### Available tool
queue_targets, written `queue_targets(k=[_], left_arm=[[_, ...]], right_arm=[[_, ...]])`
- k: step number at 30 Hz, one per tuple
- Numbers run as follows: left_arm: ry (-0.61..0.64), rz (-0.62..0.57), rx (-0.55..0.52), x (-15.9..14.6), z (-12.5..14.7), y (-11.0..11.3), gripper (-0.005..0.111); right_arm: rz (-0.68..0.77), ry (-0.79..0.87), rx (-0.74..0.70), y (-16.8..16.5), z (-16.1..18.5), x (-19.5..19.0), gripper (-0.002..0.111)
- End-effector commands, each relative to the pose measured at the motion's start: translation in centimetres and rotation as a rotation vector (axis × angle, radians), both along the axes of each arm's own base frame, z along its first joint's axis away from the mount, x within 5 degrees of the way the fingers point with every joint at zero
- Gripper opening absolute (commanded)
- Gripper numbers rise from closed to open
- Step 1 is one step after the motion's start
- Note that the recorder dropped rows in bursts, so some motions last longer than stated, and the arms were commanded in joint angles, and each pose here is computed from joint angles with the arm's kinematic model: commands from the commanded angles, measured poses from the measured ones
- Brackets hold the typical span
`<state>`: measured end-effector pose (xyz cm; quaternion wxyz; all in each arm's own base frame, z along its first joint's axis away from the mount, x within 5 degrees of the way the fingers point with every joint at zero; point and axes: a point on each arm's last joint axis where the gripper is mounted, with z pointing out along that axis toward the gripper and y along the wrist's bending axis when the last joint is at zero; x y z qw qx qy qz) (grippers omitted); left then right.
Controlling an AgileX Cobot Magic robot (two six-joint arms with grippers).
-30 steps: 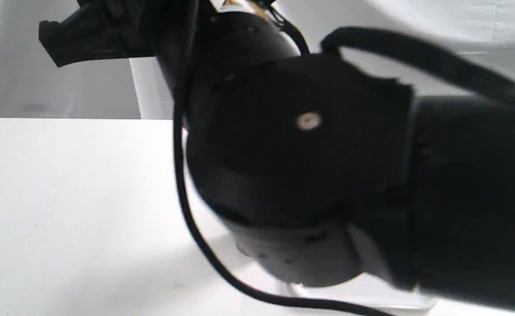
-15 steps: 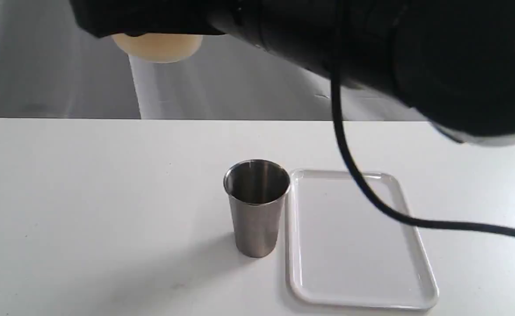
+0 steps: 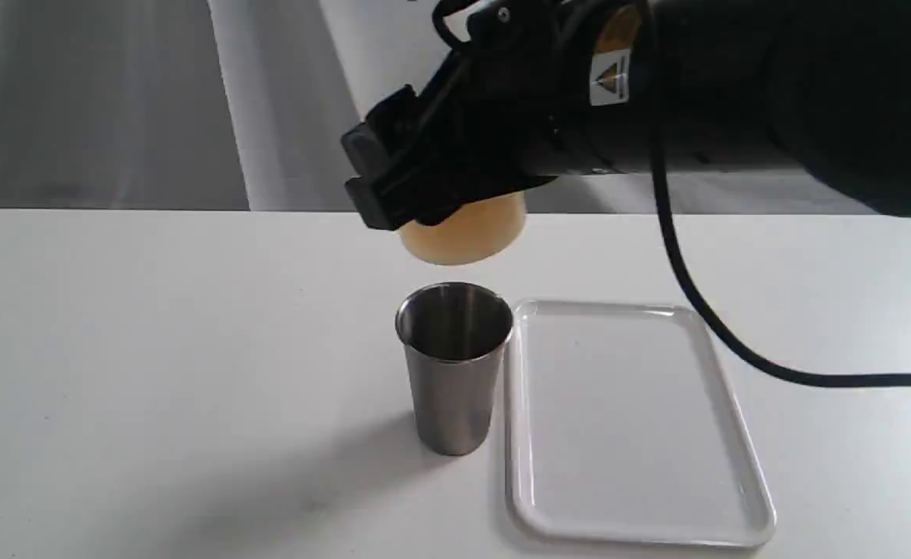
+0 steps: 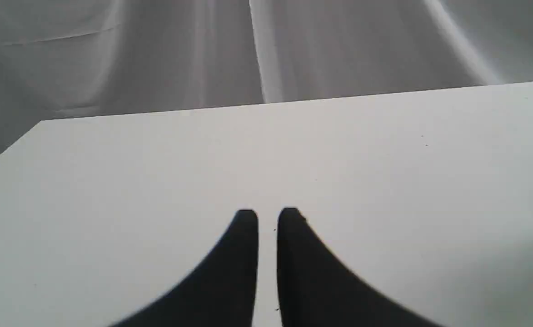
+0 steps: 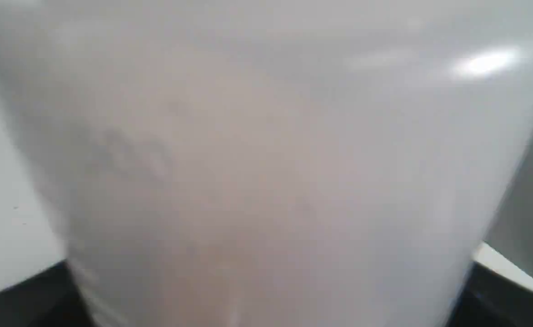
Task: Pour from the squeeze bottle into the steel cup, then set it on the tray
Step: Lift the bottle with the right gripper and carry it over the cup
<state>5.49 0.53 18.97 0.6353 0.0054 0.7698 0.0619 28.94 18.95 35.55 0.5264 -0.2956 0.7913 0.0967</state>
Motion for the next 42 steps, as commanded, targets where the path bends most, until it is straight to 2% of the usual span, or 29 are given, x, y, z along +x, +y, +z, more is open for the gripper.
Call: queue_targets(k=[1,12,19,24,34,42], left_arm=[[-0.008,-0.002,0.001,0.0,-0.1,0.0,0.008],[-0.008,-0.002,0.001,0.0,-0.1,0.0,0.008],[-0.008,-0.002,0.001,0.0,-0.1,0.0,0.008],[-0.008,-0.002,0.001,0.0,-0.1,0.0,0.008],[-0.008,-0.002,0.001,0.0,-0.1,0.0,0.008],[-0.008,-0.002,0.001,0.0,-0.1,0.0,0.008]], right_arm=[[-0.070,-0.017,0.024,-1.3,0.7,0.4,0.000],[-0.277,-0.030,-0.101,-3.8,0.3,1.3,0.000],[-0.380,-0.054,-0.178,-5.1,-2.4,1.3,0.000],[-0.463,-0.145,-0.220,-6.3,-3.5,0.9,0.000],[-0.474,-0.257,-0.426,-7.6,-4.9,0.2,0.000],[-0.510,-0.242,-0.553,-7.7,-7.4,1.1,0.000]])
